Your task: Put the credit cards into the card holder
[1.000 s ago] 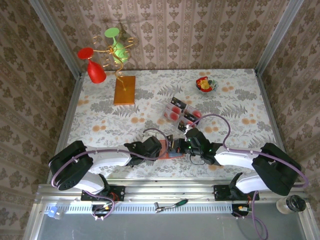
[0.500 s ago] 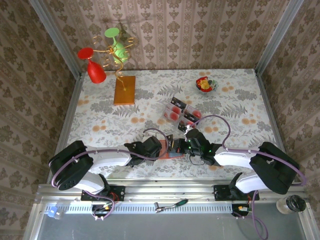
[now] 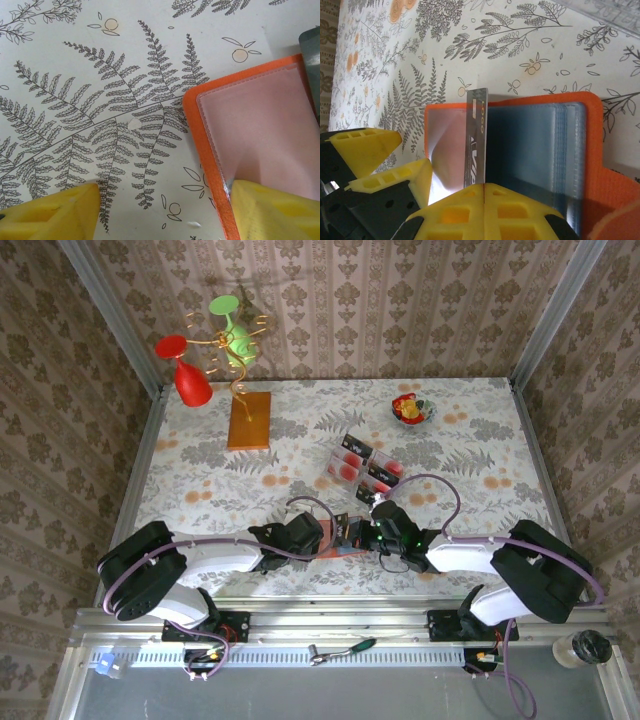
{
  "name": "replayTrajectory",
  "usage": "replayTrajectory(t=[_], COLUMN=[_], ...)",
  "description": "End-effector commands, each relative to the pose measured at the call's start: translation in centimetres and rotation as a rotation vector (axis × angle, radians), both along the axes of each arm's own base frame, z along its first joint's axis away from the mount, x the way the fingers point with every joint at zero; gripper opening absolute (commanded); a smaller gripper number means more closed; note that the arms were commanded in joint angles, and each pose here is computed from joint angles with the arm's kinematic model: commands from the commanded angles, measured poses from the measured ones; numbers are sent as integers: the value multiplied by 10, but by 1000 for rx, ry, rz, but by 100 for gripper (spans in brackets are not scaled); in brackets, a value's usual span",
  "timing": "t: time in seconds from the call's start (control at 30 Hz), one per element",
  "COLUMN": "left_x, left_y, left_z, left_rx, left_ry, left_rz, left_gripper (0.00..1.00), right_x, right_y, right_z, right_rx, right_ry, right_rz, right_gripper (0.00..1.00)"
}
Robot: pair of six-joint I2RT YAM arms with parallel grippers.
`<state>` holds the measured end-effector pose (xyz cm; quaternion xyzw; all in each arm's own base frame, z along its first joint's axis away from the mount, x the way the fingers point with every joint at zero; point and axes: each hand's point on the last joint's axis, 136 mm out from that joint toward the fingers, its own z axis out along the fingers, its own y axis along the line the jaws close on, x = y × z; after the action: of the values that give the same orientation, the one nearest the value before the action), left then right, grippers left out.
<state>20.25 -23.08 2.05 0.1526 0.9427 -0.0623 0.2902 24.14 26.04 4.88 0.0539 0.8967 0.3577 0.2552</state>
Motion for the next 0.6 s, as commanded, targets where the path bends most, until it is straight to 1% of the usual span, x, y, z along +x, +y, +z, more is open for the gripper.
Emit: replayTrajectory(t=[0.0,0.57], left_x=[1,1], left_y=[7,6], left_z=[-5,-5], left_rx=[51,51], left_ry=[11,10], left_rz=[2,-1], left_gripper=[70,70], right_x=[-1,-7], right_y=[-4,-2], right_z=[-4,-18], right_rx=[2,-17], right_ry=[2,45], right_rz=[-17,11], right_gripper=[0,0])
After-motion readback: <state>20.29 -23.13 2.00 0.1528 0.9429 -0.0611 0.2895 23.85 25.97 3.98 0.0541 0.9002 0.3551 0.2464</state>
